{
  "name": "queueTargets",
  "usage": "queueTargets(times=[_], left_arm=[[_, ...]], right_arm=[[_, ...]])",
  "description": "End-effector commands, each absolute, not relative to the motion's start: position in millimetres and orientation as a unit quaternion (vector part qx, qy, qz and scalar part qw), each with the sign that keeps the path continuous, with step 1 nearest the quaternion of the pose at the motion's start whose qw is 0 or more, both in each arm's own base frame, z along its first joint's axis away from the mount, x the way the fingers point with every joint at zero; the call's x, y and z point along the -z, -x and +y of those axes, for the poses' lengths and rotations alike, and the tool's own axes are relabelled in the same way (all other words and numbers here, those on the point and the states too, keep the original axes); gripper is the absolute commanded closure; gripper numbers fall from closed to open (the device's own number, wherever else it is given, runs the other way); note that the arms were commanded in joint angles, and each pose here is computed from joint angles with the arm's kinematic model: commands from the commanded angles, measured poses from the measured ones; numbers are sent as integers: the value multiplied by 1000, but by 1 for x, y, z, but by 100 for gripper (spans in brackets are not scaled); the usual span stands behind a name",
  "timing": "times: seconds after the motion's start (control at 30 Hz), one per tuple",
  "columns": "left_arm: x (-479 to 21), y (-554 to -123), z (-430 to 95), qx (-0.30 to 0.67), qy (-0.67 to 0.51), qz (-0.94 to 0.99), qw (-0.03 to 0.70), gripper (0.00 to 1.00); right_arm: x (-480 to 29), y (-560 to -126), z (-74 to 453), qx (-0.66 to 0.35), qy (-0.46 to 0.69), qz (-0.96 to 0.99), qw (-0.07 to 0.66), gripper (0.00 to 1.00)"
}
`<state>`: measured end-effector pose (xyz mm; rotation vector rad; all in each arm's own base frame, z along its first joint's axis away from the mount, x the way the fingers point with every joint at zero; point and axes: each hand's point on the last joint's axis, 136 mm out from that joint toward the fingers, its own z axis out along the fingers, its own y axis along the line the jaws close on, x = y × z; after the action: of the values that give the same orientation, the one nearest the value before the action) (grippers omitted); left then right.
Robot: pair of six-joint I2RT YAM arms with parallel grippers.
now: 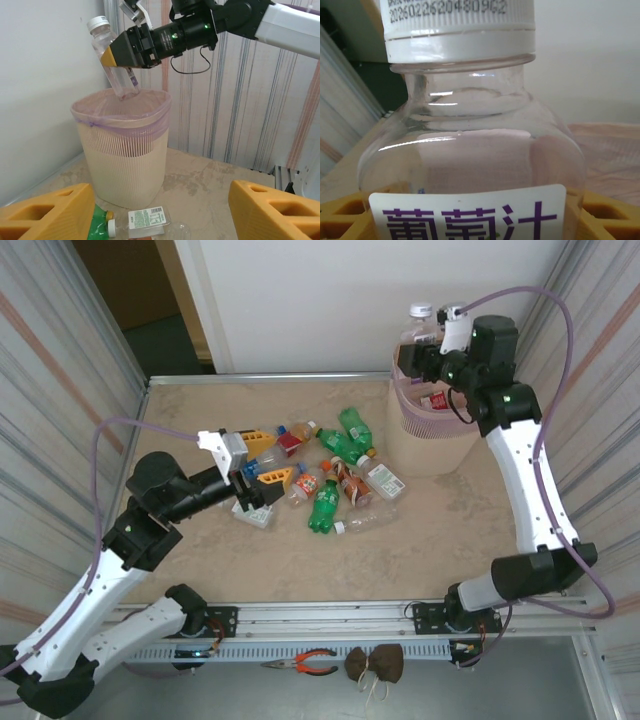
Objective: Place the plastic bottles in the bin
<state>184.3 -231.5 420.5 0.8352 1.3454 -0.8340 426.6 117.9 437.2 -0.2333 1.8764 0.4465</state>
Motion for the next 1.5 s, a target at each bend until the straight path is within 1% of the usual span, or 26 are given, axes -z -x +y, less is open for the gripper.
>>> queueTargets(times=[0.0, 0.2, 0.47, 0.63, 1.0, 1.27, 1.4, 1.47], left_arm=[[-425, -182, -229, 362, -365, 573, 638, 29], [-416, -187, -229, 354, -362, 585, 634, 29], [-404, -191, -228, 348, -355, 599, 628, 30], [-396, -195, -228, 344, -349, 611, 622, 30], [-374, -199, -219, 331, -324, 648, 604, 31], [-358, -206, -210, 316, -299, 677, 594, 32], [-351, -211, -206, 307, -284, 692, 588, 32], [-349, -214, -203, 301, -275, 700, 587, 32]], right_arm=[[-425, -434, 102, -152, 107, 825, 533, 51], [-387, -454, 76, -105, 87, 877, 460, 53], [-323, -465, 60, -116, 70, 923, 359, 53], [-285, -463, 70, -143, 82, 941, 294, 54], [-210, -458, 80, -170, 62, 967, 179, 51], [-165, -455, 82, -164, 62, 977, 124, 44], [-166, -457, 81, -158, 60, 977, 130, 39], [-172, -458, 81, -159, 59, 976, 139, 34]])
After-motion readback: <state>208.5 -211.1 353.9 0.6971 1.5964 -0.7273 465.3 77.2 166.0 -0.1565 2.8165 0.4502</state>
